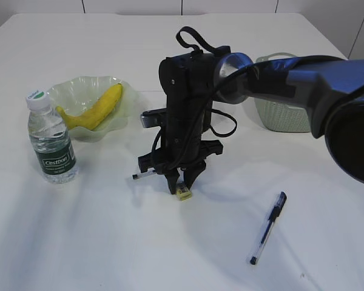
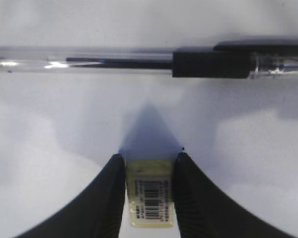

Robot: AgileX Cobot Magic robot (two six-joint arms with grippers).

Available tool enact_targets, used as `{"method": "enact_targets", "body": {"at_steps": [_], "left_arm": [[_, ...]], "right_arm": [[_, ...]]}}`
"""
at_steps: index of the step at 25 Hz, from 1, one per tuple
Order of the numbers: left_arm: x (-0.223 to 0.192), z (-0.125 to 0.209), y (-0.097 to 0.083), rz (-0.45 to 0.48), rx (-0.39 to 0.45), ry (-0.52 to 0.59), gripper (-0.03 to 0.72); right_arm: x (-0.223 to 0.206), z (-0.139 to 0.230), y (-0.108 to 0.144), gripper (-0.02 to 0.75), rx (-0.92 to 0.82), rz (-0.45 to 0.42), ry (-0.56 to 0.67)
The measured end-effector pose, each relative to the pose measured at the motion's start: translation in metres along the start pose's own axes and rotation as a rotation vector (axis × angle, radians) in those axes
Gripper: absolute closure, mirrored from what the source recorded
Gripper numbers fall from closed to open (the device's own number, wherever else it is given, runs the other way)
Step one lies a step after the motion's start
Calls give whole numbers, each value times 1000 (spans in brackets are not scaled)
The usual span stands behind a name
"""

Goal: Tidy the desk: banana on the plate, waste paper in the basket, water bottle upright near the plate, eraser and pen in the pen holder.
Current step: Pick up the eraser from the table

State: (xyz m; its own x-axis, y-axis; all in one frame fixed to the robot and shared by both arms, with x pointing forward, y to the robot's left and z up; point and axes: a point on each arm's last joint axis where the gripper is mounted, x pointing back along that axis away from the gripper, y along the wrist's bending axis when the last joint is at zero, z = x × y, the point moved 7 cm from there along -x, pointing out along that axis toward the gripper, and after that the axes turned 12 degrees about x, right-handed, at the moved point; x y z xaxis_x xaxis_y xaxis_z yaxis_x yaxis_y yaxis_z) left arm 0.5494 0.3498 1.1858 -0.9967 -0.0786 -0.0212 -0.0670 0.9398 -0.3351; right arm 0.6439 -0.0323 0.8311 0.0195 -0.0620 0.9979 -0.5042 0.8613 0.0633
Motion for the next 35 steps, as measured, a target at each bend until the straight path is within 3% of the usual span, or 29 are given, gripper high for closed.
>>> {"method": "enact_targets", "body": {"at_steps": [35], "left_arm": [[0,0,0,0,0,0,449]], "right_arm": [[9,-8,-3,504,11,25,-37]]}}
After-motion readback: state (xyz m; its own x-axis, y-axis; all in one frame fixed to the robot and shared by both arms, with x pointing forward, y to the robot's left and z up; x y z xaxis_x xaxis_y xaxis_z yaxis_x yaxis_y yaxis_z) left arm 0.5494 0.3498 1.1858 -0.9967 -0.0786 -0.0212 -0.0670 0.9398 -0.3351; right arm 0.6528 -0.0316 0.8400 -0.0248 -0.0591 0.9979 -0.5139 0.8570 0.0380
